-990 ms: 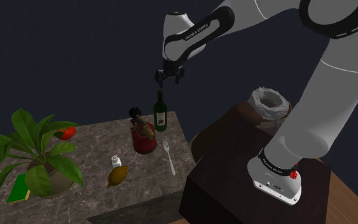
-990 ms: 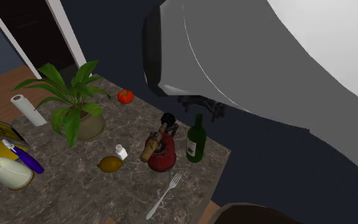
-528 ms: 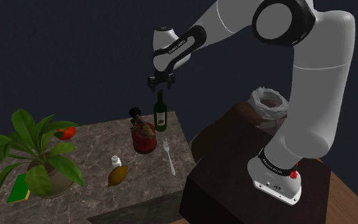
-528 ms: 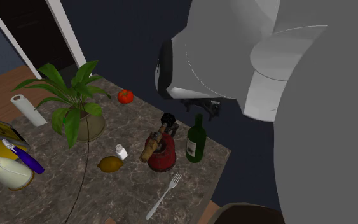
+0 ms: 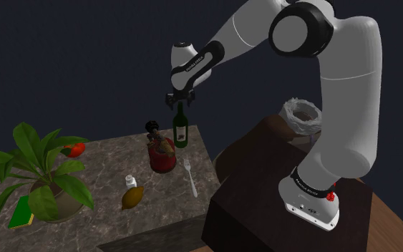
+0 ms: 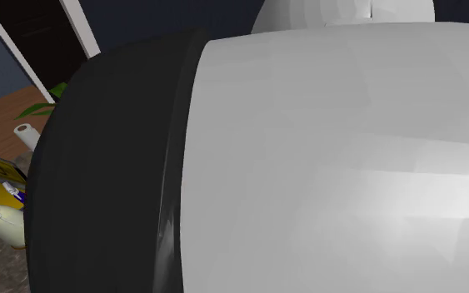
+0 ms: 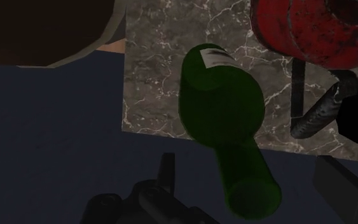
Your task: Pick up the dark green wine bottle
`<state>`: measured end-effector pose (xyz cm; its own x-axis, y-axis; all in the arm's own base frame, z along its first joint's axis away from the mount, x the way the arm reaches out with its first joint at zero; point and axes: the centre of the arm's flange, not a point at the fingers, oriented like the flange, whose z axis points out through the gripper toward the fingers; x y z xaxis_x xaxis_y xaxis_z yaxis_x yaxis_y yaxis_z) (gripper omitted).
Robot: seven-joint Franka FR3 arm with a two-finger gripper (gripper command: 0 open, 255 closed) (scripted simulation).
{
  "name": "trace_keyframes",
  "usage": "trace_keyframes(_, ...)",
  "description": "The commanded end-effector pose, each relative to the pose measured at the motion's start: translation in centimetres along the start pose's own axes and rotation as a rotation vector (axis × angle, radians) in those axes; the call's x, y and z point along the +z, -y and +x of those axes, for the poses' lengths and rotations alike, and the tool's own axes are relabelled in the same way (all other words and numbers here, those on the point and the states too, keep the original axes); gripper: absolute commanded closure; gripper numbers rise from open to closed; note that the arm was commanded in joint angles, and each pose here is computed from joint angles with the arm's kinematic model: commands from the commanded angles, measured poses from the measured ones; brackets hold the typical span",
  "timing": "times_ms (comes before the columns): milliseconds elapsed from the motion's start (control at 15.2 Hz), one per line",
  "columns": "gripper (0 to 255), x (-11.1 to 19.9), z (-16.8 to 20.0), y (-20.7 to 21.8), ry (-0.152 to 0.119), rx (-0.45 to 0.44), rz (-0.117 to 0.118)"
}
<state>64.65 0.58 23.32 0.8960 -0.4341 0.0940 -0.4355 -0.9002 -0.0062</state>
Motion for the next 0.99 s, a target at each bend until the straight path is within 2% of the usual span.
trace_keyframes(0,0,0.8,-0.1,0.0,-0.001,0.0,0.0)
trace_keyframes(66,0,0.8,-0.1,0.0,-0.001,0.0,0.0)
trace_keyframes(132,255,0.7,-0.1,0.0,-0.001,0.0,0.0)
trace_keyframes(726,255,0.8,-0.1,0.0,-0.001,0.0,0.0)
trace_keyframes(924,255,-0.8,0.0,0.0,-0.001,0.0,0.0)
